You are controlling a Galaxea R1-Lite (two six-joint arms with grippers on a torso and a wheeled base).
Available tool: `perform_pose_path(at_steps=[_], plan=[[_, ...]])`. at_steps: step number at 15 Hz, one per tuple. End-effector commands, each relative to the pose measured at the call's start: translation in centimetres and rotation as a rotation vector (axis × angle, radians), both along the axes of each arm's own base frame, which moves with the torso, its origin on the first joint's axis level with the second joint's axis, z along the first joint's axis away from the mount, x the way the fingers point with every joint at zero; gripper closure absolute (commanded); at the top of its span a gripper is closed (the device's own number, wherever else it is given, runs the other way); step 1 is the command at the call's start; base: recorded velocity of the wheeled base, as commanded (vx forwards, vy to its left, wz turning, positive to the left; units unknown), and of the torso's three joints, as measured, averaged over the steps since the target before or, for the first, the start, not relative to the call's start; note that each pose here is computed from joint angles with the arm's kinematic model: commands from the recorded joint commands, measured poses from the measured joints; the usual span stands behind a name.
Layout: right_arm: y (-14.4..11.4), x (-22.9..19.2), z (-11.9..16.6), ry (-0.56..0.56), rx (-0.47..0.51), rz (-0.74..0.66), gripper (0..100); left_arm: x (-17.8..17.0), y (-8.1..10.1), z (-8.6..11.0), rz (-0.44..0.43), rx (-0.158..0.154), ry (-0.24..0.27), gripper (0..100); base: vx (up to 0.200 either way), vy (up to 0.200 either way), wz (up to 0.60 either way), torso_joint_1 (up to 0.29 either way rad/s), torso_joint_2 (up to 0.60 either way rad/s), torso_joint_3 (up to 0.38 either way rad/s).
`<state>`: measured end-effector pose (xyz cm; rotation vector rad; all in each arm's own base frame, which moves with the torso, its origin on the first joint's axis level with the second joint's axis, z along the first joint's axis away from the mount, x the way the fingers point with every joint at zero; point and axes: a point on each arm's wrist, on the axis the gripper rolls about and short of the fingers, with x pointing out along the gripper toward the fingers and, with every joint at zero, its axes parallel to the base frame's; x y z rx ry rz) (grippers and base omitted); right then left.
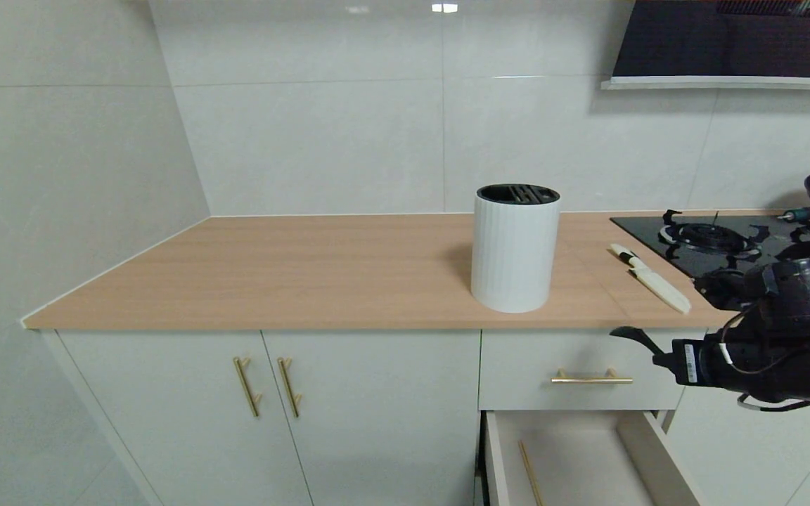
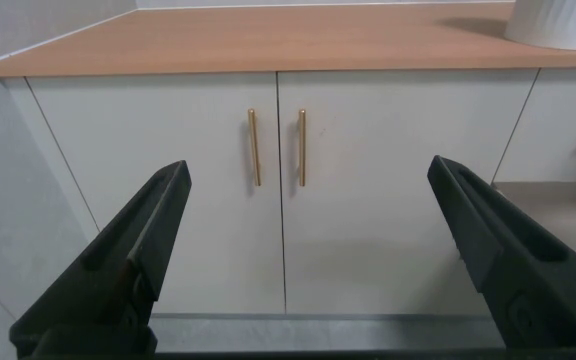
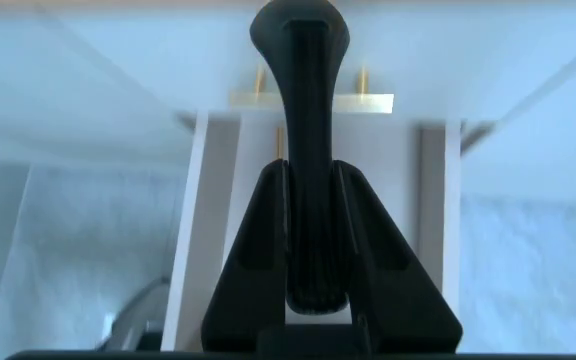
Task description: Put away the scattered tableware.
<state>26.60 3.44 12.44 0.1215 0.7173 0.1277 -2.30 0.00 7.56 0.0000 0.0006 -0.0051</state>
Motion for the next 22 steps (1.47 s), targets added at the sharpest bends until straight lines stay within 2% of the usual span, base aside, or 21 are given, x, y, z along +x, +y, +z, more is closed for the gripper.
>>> perform_pose_path(at_steps=[1,5,22], plan=[[-0.1,-1.3,-0.8,0.035,-0.006,0.009,100,0.0,0.0,0.0,0.001,0.0,0.002,0,0.0,0.0,0.0,0.0,0.0,0.0],[0.5,-1.7,-2.8,0.113,-0.023,0.033,100,0.0,0.0,0.0,0.001,0.0,0.001,0,0.0,0.0,0.0,0.0,0.0,0.0],[0.7,-0.2,-6.7,0.165,-0.044,0.023,100,0.0,0.0,0.0,0.001,0.0,0.001,0,0.0,0.0,0.0,-0.006,0.01,0.008]])
